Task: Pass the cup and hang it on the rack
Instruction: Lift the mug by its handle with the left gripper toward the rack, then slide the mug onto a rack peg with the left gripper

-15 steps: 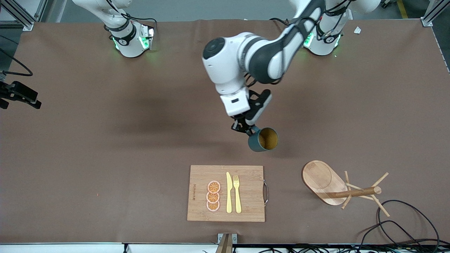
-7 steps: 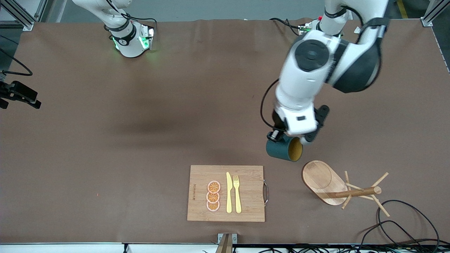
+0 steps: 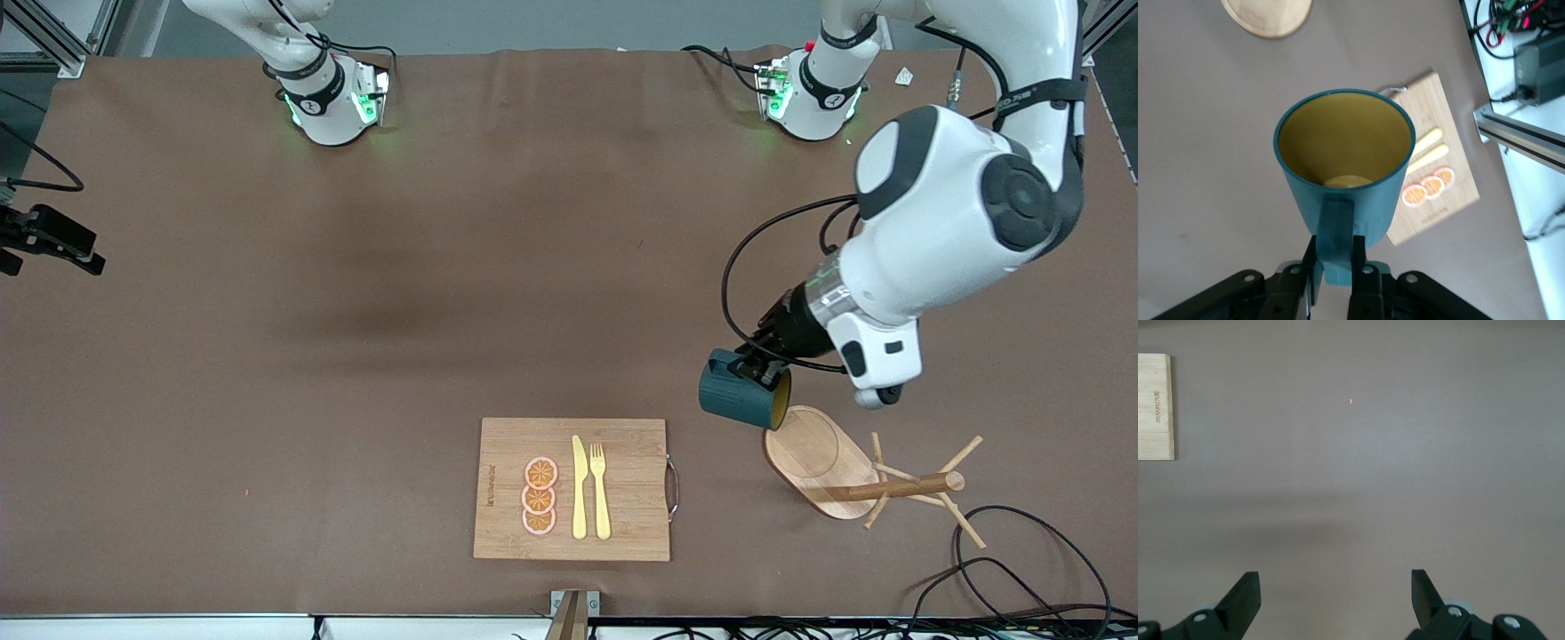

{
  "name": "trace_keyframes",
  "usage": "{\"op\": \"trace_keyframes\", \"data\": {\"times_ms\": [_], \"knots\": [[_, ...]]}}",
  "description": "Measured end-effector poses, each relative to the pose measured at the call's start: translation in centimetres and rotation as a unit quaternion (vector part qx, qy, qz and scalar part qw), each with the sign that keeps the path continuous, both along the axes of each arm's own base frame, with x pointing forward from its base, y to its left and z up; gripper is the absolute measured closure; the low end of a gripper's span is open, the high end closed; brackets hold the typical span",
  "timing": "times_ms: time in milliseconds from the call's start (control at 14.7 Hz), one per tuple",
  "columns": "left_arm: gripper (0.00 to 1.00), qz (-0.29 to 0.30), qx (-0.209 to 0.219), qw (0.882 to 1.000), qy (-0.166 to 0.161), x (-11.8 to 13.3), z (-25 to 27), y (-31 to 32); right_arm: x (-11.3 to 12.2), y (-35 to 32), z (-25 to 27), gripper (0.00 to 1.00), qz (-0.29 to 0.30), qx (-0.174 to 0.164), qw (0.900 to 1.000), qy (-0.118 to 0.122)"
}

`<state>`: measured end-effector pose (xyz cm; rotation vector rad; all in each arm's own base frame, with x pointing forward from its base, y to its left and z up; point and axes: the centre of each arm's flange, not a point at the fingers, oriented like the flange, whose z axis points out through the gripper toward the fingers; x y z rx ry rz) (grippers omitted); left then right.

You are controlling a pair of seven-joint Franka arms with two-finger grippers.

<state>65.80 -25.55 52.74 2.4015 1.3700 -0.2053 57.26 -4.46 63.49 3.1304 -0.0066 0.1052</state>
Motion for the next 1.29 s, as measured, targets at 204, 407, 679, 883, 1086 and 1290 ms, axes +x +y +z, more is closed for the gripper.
{"op": "trace_keyframes", "data": {"times_ms": [204,407,679,883,1086,1290], "knots": [[0.79,0.021,-0.079,0.997,0.008,1.8,0.5,4.9,0.0,0.0,0.0,0.00,0.000,0.000,1.000,0.000],[0.79,0.068,-0.147,0.987,0.022,3.7,-0.3,10.5,0.0,0.2,0.0,0.00,0.002,0.000,1.000,0.000],[0.79,0.096,-0.181,0.978,0.043,5.4,-3.6,14.1,0.0,0.2,0.0,0.00,0.002,0.000,1.000,0.000],[0.79,0.103,-0.218,0.969,0.051,6.3,-5.8,15.5,0.0,0.2,0.0,0.00,0.002,0.000,1.000,0.000],[0.79,0.109,-0.231,0.966,0.050,6.8,-7.1,17.4,0.0,0.2,0.0,0.00,0.002,0.000,1.000,0.000],[0.79,0.117,-0.232,0.964,0.050,7.1,-7.7,18.8,0.0,0.2,0.0,0.00,0.002,0.000,1.000,-0.001]]}}
